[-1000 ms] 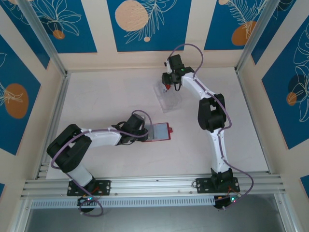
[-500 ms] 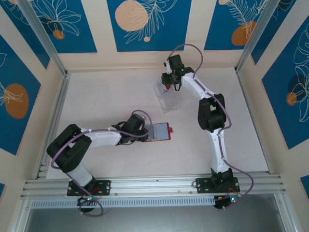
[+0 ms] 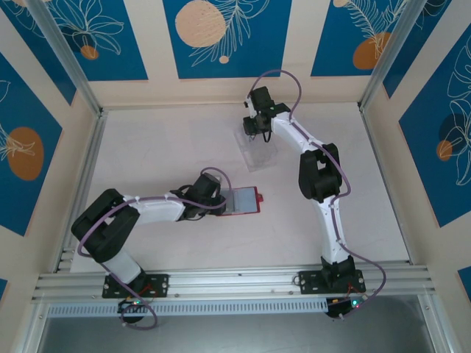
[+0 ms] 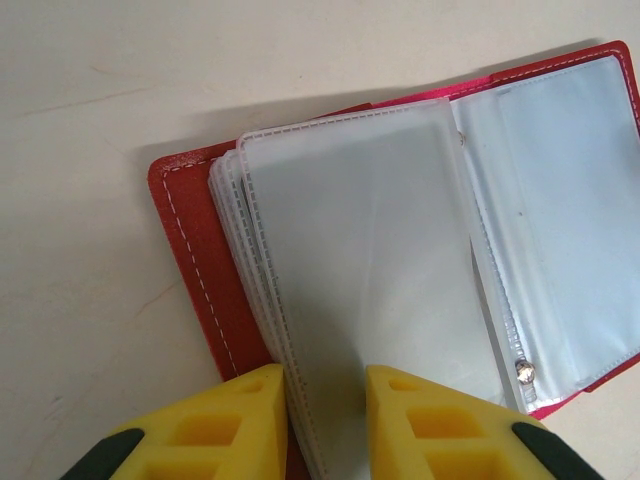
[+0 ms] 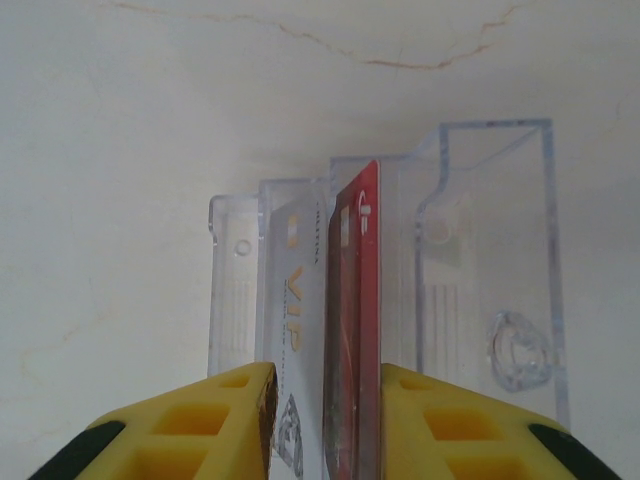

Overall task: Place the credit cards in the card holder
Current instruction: Pick up the credit card from the storage box.

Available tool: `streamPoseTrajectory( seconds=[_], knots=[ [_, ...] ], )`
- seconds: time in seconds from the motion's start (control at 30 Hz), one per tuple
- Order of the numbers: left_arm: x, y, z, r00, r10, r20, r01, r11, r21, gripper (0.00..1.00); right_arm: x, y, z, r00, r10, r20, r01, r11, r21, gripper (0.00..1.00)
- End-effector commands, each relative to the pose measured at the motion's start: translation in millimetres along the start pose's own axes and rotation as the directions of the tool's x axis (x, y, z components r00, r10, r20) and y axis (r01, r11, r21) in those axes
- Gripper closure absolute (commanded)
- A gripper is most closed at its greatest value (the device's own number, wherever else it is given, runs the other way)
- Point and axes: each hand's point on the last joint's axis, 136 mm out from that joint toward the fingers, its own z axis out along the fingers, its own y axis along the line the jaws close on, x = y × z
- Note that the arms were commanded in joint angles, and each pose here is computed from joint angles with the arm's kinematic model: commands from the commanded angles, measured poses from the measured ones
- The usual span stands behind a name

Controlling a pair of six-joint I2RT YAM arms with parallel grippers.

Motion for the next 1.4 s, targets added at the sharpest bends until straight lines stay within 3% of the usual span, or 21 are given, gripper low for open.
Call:
streamPoseTrajectory(
  seconds=[0.0,0.5,0.73,1.03,1.37],
  knots=[
    [46.3,19.3,9.3,0.989,-0.002,-0.145,-0.007,0.998,-0.061,0.76,-10.3,-2.7,-17.6,1.0,-0.017,0.016,0.017,1.0,0.015,0.68],
    [44.8,19.0,8.3,0.99,-0.004,-0.141,-0.005,0.998,-0.063,0.76,-18.7,0.8,-16.7,1.0,-0.015,0.004,0.015,1.0,-0.027,0.8],
    [46.3,19.9,8.1,0.989,-0.002,-0.146,-0.008,0.998,-0.066,0.76,-10.6,-2.6,-9.6,0.999,-0.016,-0.029,0.015,1.0,-0.018,0.69],
    [45.7,19.6,8.8,0.989,-0.004,-0.146,-0.005,0.998,-0.066,0.76,-15.4,-14.6,-11.2,0.999,-0.043,-0.003,0.043,0.995,0.088,0.68],
    [45.5,19.4,8.2,0.989,-0.002,-0.146,-0.008,0.998,-0.066,0.76,-10.6,-13.5,-3.2,0.999,-0.043,-0.021,0.044,0.996,0.073,0.67]
  ],
)
